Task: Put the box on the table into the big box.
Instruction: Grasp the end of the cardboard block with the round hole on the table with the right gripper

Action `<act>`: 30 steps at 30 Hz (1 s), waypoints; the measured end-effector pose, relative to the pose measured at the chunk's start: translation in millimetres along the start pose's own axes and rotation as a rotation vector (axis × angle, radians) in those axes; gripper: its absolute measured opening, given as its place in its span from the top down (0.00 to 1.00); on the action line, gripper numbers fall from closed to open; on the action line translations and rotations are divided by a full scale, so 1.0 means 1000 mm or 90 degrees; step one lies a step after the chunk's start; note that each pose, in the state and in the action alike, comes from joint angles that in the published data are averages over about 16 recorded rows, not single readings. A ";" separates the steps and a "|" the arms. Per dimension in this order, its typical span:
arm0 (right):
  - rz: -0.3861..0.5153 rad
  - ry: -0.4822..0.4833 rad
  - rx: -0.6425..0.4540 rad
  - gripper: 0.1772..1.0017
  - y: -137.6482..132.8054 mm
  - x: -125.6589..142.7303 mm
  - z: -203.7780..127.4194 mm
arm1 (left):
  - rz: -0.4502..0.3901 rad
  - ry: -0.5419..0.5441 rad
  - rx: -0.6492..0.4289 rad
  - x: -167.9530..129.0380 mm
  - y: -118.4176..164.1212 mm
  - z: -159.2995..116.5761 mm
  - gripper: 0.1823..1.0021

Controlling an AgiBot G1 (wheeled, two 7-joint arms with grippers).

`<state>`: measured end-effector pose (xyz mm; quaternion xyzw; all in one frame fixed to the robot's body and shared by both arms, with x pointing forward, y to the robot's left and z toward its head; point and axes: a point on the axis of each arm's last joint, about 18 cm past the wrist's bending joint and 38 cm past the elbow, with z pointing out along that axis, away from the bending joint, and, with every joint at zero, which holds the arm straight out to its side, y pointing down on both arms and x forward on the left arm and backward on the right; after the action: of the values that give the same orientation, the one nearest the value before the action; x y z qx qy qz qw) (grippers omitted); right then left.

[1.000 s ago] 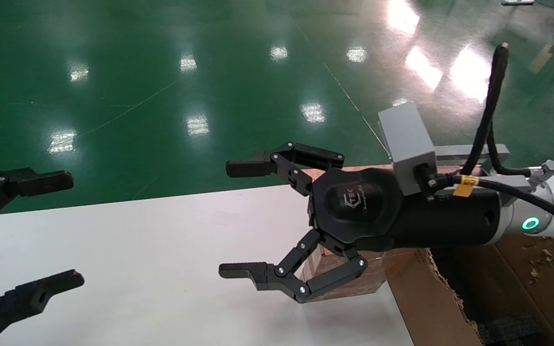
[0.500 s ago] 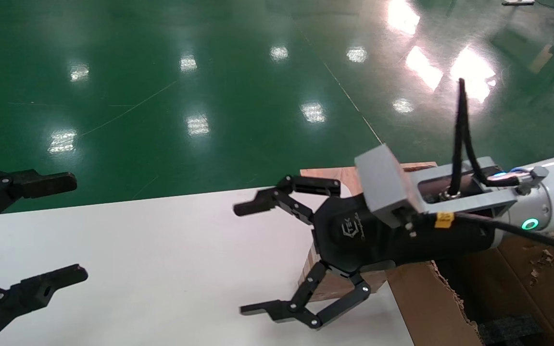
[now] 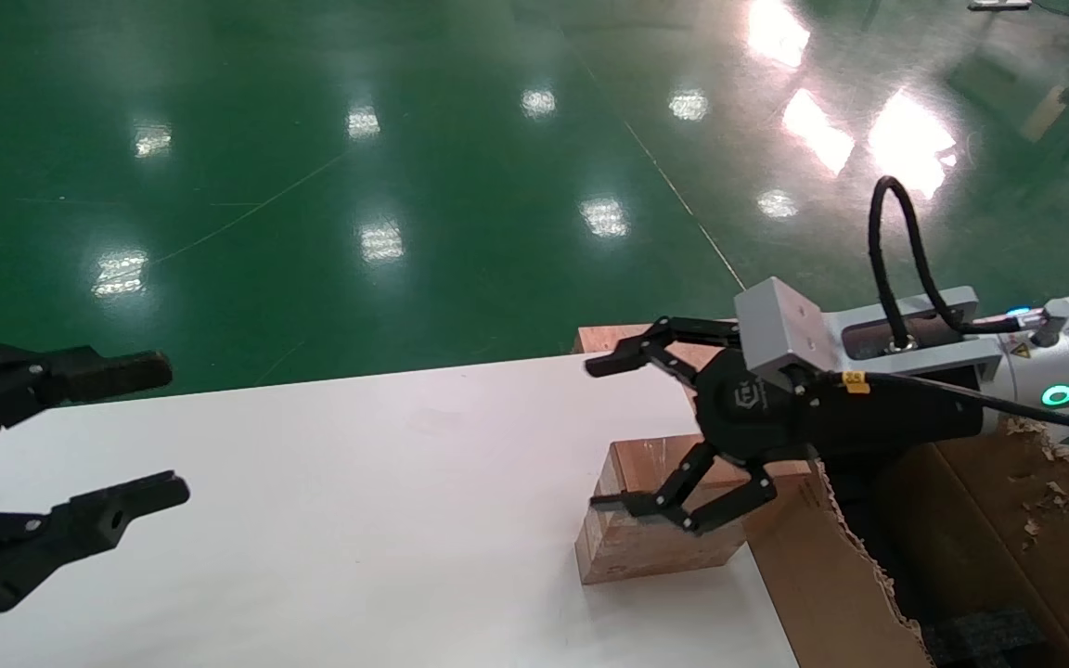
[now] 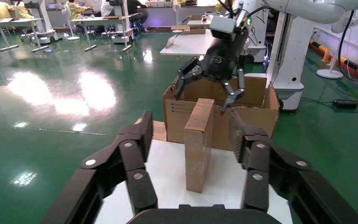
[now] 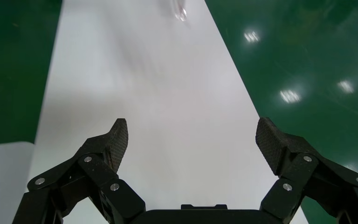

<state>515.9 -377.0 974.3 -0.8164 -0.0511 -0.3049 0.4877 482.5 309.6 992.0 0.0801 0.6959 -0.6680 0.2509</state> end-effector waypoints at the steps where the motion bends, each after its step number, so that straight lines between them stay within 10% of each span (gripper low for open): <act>1: 0.000 0.004 -0.008 0.00 0.003 0.002 -0.002 | 0.000 0.000 0.000 0.000 0.000 0.000 0.39; 19: -0.003 0.004 -0.146 0.00 0.042 0.026 -0.017 | 0.000 0.000 0.000 0.000 0.000 0.000 0.85; 30: 0.004 -0.034 -0.187 0.00 0.054 0.019 -0.018 | 0.000 0.000 0.000 0.000 0.000 0.000 0.97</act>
<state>543.8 -424.2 949.9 -0.8870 -0.0163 -0.2859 0.3623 482.5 309.6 992.0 0.0801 0.6959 -0.6680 0.2509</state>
